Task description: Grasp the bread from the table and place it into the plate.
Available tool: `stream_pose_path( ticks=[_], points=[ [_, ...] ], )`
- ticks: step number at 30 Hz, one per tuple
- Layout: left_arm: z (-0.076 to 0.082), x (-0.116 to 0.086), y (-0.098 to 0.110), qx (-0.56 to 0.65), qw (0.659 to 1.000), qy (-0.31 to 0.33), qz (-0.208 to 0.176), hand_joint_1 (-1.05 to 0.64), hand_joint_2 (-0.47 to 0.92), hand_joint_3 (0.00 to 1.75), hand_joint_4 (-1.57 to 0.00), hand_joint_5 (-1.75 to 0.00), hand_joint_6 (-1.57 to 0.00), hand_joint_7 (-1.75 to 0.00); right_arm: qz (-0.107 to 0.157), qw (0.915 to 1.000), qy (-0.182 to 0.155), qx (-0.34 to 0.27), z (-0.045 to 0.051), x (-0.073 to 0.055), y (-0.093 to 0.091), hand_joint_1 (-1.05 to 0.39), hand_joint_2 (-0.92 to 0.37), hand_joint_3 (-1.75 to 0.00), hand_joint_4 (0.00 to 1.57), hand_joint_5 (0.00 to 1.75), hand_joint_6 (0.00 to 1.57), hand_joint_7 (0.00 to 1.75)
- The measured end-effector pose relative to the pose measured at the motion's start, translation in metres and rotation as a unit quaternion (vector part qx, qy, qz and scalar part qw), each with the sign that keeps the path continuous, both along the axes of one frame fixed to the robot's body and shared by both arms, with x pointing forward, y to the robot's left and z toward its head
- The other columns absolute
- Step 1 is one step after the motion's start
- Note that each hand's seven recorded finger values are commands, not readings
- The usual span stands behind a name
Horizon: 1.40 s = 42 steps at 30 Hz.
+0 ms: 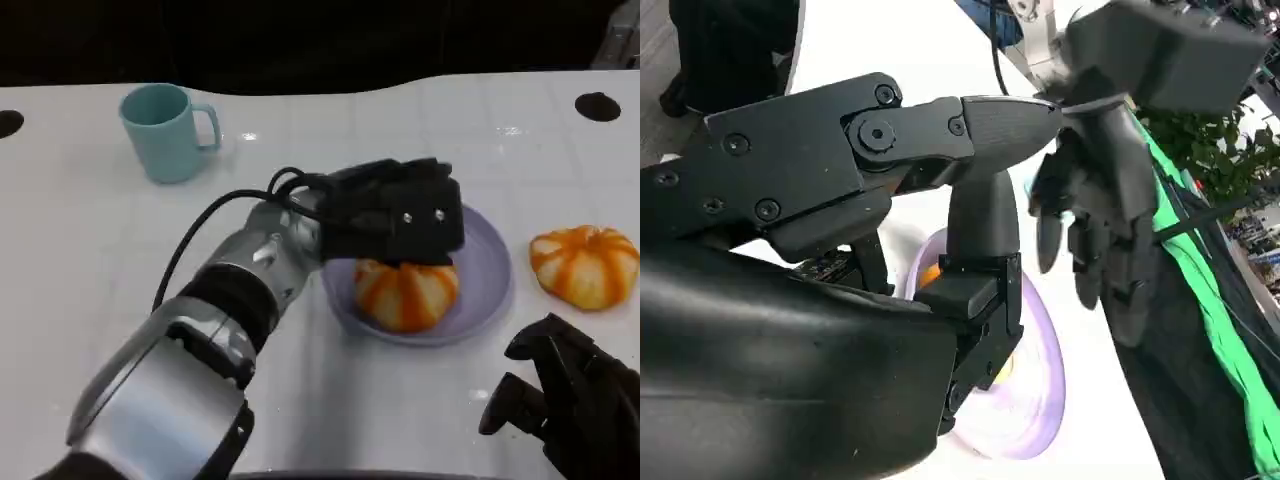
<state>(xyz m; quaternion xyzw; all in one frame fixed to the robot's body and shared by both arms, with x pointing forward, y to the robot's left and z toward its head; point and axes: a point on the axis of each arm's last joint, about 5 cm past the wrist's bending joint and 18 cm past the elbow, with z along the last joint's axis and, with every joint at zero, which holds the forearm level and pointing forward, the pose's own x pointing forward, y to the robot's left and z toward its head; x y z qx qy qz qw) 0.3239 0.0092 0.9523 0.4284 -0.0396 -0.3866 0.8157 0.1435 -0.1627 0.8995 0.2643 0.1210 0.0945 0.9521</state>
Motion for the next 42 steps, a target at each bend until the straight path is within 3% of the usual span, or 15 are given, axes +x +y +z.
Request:
stream_pose_path(
  ticks=[2,4,6,8,11,13,14,16,17,20,22,23,26,33,42],
  points=[
    [0.001,0.001,0.004,-0.041,0.999,0.013,0.005,-0.8,0.92,0.36,-0.16,-0.09,-0.19,-0.07,0.0,1.0,0.0,0.0,0.0,0.0,0.0,-0.49,-0.92,-0.26,0.61,1.75,0.49,1.61],
    [0.0,0.002,0.009,-0.084,0.996,0.031,0.011,-0.74,0.92,0.35,-0.33,-0.2,-0.32,-0.14,0.0,1.0,0.0,0.0,-0.0001,0.0,0.0,-0.49,-0.92,-0.26,0.61,1.75,0.48,1.62],
    [-0.003,0.002,0.015,-0.15,0.986,0.064,0.022,-0.68,0.92,0.34,-0.44,-0.56,-0.5,-0.16,0.0,1.0,0.001,0.0,-0.0003,0.001,0.0,-0.49,-0.92,-0.27,0.62,1.75,0.49,1.62],
    [-0.009,0.001,0.023,-0.228,0.968,0.099,0.044,-0.58,0.92,0.37,-0.59,-0.79,-0.7,-0.22,0.0,1.0,0.0,-0.001,-0.0003,0.001,0.0,-0.49,-0.92,-0.27,0.62,1.75,0.49,1.62],
    [-0.02,-0.003,0.035,-0.327,0.931,0.143,0.078,-0.54,0.92,0.4,-0.73,-0.92,-0.86,-0.3,-0.001,1.0,0.0,-0.001,-0.0002,0.001,0.0,-0.49,-0.92,-0.26,0.62,1.75,0.48,1.62],
    [-0.026,-0.006,0.041,-0.378,0.906,0.165,0.1,-0.52,0.92,0.41,-0.73,-1.03,-0.88,-0.39,0.0,1.0,0.0,-0.001,0.0,0.002,0.0,-0.49,-0.92,-0.26,0.62,1.75,0.49,1.63],
    [-0.028,-0.008,0.044,-0.402,0.892,0.176,0.109,-0.52,0.92,0.42,-0.72,-1.13,-0.82,-0.56,0.0,1.0,-0.001,-0.001,0.0001,0.002,0.0,-0.49,-0.92,-0.26,0.63,1.75,0.49,1.63],
    [-0.031,-0.012,0.049,-0.45,0.862,0.196,0.125,-0.53,0.92,0.43,-0.71,-1.18,-0.78,-0.69,0.0,1.0,-0.002,-0.001,0.0005,0.003,0.0,-0.49,-0.92,-0.26,0.63,1.75,0.49,1.64],
    [-0.031,-0.013,0.052,-0.464,0.852,0.203,0.13,-0.55,0.92,0.41,-0.69,-1.35,-0.74,-0.88,0.0,1.0,-0.002,-0.001,0.0006,0.003,0.0,-0.5,-0.92,-0.25,0.63,1.75,0.49,1.64],
    [-0.033,-0.021,0.062,-0.519,0.809,0.237,0.14,-0.56,0.92,0.39,-0.7,-1.54,-0.69,-1.15,0.0,1.0,-0.002,-0.001,0.0009,0.003,0.0,-0.5,-0.92,-0.25,0.64,1.75,0.5,1.63],
    [-0.033,-0.027,0.07,-0.553,0.779,0.258,0.145,-0.57,0.92,0.45,-0.7,-1.68,-0.58,-1.43,-0.002,1.0,-0.001,-0.002,0.0011,0.003,0.0,-0.5,-0.92,-0.25,0.64,1.75,0.5,1.63],
    [-0.034,-0.031,0.075,-0.566,0.766,0.267,0.147,-0.58,0.92,0.47,-0.71,-1.72,-0.55,-1.55,-0.002,1.0,0.0,-0.002,0.0012,0.004,0.0,-0.5,-0.92,-0.26,0.63,1.75,0.5,1.62],
    [-0.04,-0.049,0.088,-0.601,0.731,0.288,0.149,-0.6,0.92,0.47,-0.73,-1.74,-0.53,-1.65,-0.003,1.0,0.002,-0.002,0.0012,0.004,0.0,-0.49,-0.92,-0.26,0.64,1.75,0.5,1.63],
    [-0.045,-0.086,0.104,-0.628,0.687,0.316,0.181,-0.58,0.92,0.48,-0.82,-1.75,-0.59,-1.65,0.0,1.0,0.004,-0.001,0.0015,0.004,0.001,-0.5,-0.92,-0.26,0.63,1.75,0.49,1.62],
    [-0.049,-0.124,0.12,-0.645,0.636,0.349,0.24,-0.54,0.92,0.54,-0.81,-1.75,-0.54,-1.75,0.0,1.0,0.004,-0.001,0.0014,0.004,0.001,-0.5,-0.92,-0.26,0.64,1.75,0.49,1.62]
  ],
)
